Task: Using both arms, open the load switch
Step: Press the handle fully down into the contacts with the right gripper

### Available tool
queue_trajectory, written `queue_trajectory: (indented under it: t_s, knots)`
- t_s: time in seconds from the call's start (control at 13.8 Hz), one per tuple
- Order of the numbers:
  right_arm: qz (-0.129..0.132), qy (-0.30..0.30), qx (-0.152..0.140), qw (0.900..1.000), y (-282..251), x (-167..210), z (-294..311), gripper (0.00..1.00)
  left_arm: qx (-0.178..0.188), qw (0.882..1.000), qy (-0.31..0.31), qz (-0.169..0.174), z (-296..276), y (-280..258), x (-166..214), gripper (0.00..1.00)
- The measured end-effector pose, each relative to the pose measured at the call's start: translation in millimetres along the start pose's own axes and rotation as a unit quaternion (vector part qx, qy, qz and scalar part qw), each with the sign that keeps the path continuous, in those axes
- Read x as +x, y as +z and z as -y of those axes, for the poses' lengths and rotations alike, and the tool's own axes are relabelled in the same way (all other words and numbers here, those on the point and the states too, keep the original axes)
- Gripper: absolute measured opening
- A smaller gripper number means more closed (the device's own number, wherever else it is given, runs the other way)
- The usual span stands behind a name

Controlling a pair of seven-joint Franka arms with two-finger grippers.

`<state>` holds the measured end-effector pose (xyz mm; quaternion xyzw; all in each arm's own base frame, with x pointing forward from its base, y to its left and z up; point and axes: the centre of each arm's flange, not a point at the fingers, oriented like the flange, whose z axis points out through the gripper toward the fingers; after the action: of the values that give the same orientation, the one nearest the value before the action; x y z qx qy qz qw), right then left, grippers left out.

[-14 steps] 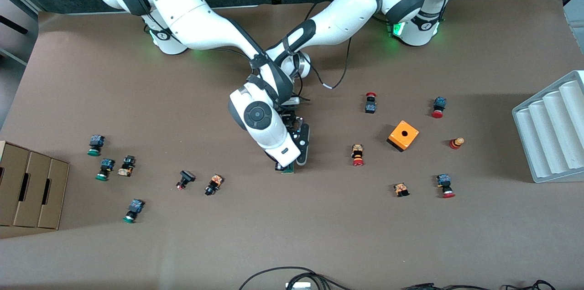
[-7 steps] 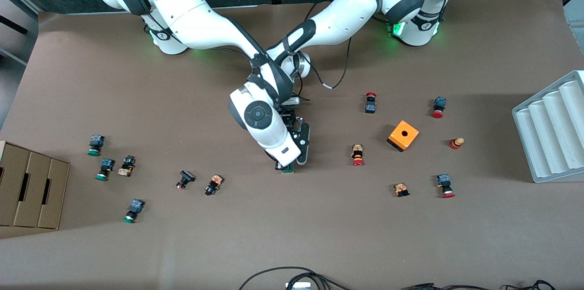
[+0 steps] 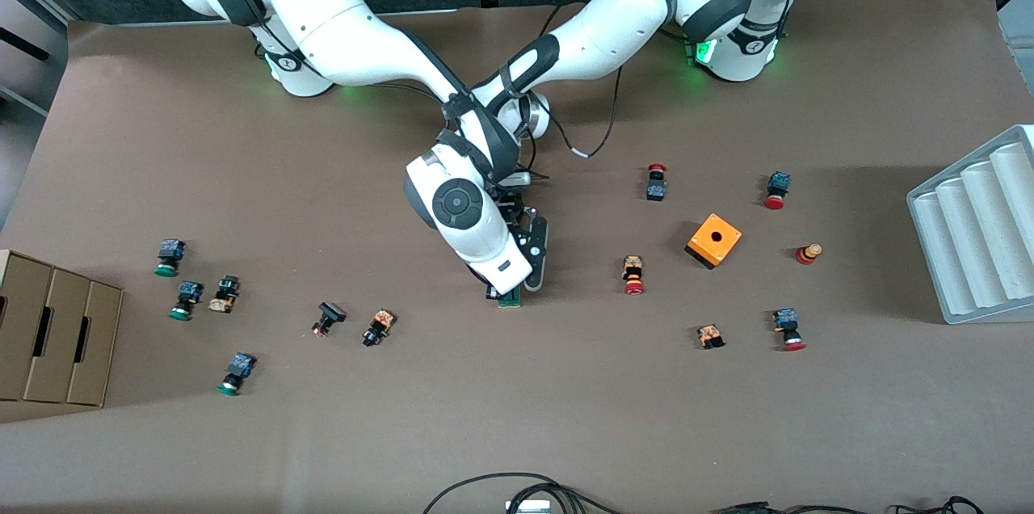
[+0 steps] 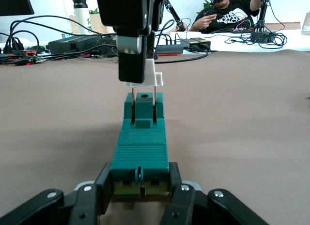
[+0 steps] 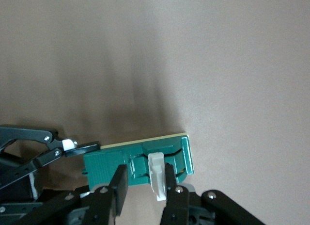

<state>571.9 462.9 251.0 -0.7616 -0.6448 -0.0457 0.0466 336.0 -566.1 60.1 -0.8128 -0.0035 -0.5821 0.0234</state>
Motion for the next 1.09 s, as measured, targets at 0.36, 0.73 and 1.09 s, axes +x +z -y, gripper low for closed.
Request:
queue_trajectory:
  t_s: [0.36,0.73,1.09]
  knots:
    - [0.004,0.001,0.005,1.000,-7,-4,3,0.38,0.000,1.000,0.000,0.000,0,0,0,0.49]
    - [0.008,0.016,0.010,1.000,-5,-4,8,0.37,0.000,1.000,0.000,0.000,0,0,0,0.49]
    - [0.012,0.026,0.013,0.999,-2,-3,13,0.37,0.000,1.000,0.000,0.000,0,0,0,0.49]
